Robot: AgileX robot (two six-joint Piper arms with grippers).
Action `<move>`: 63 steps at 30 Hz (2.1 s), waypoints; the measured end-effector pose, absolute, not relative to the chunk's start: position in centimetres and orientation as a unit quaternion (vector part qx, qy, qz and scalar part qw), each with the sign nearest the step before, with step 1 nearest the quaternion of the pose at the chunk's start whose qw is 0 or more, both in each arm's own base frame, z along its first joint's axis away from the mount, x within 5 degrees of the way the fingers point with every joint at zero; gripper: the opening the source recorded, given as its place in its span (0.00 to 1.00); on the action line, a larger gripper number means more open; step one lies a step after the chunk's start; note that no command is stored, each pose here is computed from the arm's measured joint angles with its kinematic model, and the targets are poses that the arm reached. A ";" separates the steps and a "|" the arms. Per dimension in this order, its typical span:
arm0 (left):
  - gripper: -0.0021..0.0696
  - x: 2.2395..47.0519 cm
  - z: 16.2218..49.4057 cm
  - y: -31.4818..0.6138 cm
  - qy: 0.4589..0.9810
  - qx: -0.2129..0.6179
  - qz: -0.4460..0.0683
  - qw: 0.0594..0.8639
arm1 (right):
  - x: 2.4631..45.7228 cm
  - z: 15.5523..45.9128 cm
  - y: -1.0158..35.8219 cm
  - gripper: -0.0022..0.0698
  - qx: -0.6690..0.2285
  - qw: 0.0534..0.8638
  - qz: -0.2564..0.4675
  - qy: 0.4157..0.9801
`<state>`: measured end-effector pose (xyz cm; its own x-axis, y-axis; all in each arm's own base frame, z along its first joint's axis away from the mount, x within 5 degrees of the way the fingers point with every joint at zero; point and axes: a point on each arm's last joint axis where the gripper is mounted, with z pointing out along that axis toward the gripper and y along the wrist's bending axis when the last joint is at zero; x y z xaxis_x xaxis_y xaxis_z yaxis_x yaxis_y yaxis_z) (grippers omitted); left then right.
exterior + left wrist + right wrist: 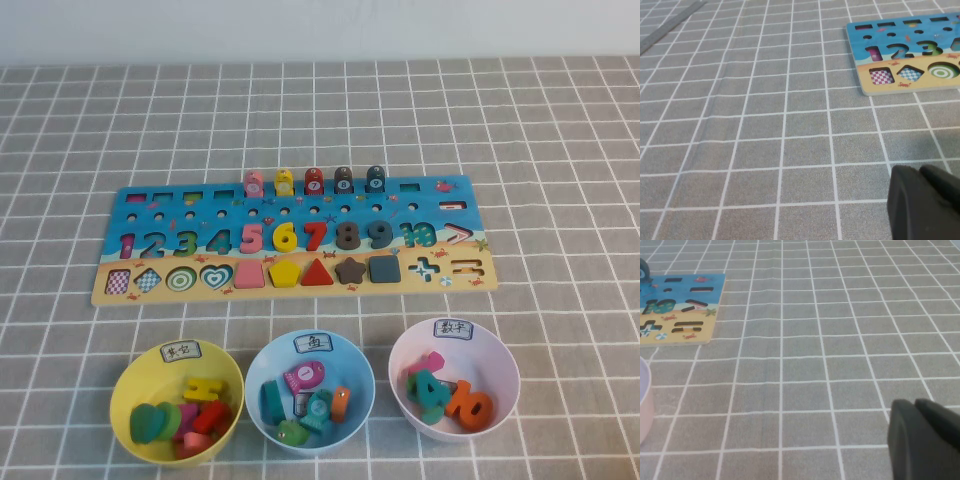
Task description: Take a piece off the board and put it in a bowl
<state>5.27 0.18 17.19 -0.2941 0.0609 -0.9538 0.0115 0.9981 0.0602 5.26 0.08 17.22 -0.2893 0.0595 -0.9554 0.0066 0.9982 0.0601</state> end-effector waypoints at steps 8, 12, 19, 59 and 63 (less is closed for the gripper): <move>0.02 5.3 17.2 0.2 0.804 0.023 0.021 0.594 | 5.3 17.2 0.1 0.01 0.021 0.596 0.022 0.803; 0.02 5.3 17.2 0.2 0.804 0.023 0.021 0.594 | 5.3 17.2 0.1 0.01 0.021 0.596 0.022 0.803; 0.02 5.3 17.2 0.2 0.804 0.023 0.021 0.594 | 5.3 17.2 0.1 0.01 0.021 0.596 0.022 0.803; 0.02 5.3 17.2 0.2 0.804 0.023 0.021 0.594 | 5.5 19.4 1.3 0.01 0.219 0.610 0.296 0.702; 0.02 5.3 17.2 0.2 0.804 0.023 0.021 0.594 | 5.1 21.9 2.1 0.01 0.180 0.585 0.301 0.731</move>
